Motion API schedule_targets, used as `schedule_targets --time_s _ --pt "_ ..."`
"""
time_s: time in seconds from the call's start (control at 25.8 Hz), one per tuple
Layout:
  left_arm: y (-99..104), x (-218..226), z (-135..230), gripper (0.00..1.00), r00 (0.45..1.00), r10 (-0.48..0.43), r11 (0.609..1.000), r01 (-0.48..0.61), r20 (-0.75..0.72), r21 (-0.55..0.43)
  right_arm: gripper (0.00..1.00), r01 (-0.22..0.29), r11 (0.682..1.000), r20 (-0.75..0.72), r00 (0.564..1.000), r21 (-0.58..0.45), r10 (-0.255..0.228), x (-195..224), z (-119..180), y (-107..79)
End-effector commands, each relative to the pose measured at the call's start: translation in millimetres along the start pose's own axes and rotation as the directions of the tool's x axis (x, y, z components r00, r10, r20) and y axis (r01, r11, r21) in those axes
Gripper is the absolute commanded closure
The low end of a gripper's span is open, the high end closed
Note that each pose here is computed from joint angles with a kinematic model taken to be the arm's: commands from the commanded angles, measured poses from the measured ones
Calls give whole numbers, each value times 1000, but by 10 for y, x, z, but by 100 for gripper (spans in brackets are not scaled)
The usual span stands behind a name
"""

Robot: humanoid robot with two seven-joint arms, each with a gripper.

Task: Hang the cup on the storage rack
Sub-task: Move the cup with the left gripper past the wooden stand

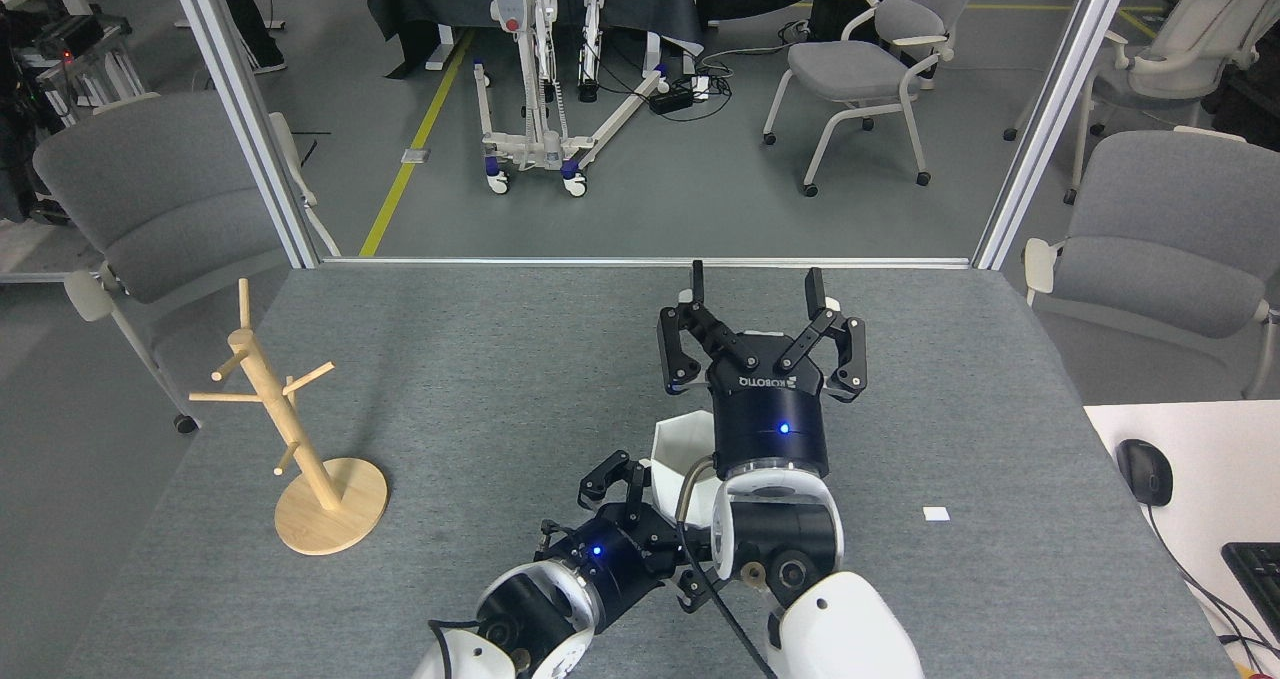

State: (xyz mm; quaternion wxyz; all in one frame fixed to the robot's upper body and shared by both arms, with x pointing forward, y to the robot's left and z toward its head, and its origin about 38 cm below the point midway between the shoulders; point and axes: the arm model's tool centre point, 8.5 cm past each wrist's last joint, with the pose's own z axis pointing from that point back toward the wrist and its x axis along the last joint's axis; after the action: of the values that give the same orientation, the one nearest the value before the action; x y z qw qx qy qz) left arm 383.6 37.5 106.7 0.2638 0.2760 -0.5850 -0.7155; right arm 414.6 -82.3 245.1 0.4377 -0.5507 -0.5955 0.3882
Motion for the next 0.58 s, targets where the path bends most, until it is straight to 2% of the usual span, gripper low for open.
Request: schedule_targets --time_s 0.0,0.15,0.19,0.35,0.46,0.54 --pt "-166 -31 390 100 999 9 1000 -9 -44 -7 1 1 999 -41 999 -51 -3 -395 -154 73" --pt "-410 -172 850 100 989 49 998 -52 -141 -22 1 -7 998 -31 1000 -62 5 -976 -364 55" --pt "-486 -237 943 100 983 63 997 -69 -175 -25 1 -3 999 -13 1000 -46 3 -1158 -371 101" --pt "-601 -703 1330 100 943 65 998 -68 -327 2 2 -16 1000 45 999 2 16 -1866 -154 374" --pt "-651 -956 1596 100 911 56 998 -53 -408 18 2 -43 999 40 998 -1 43 -2197 143 576" --pt "-736 -1120 1840 100 887 35 999 -44 -461 -8 2 -48 999 6 999 17 48 -2380 359 695"
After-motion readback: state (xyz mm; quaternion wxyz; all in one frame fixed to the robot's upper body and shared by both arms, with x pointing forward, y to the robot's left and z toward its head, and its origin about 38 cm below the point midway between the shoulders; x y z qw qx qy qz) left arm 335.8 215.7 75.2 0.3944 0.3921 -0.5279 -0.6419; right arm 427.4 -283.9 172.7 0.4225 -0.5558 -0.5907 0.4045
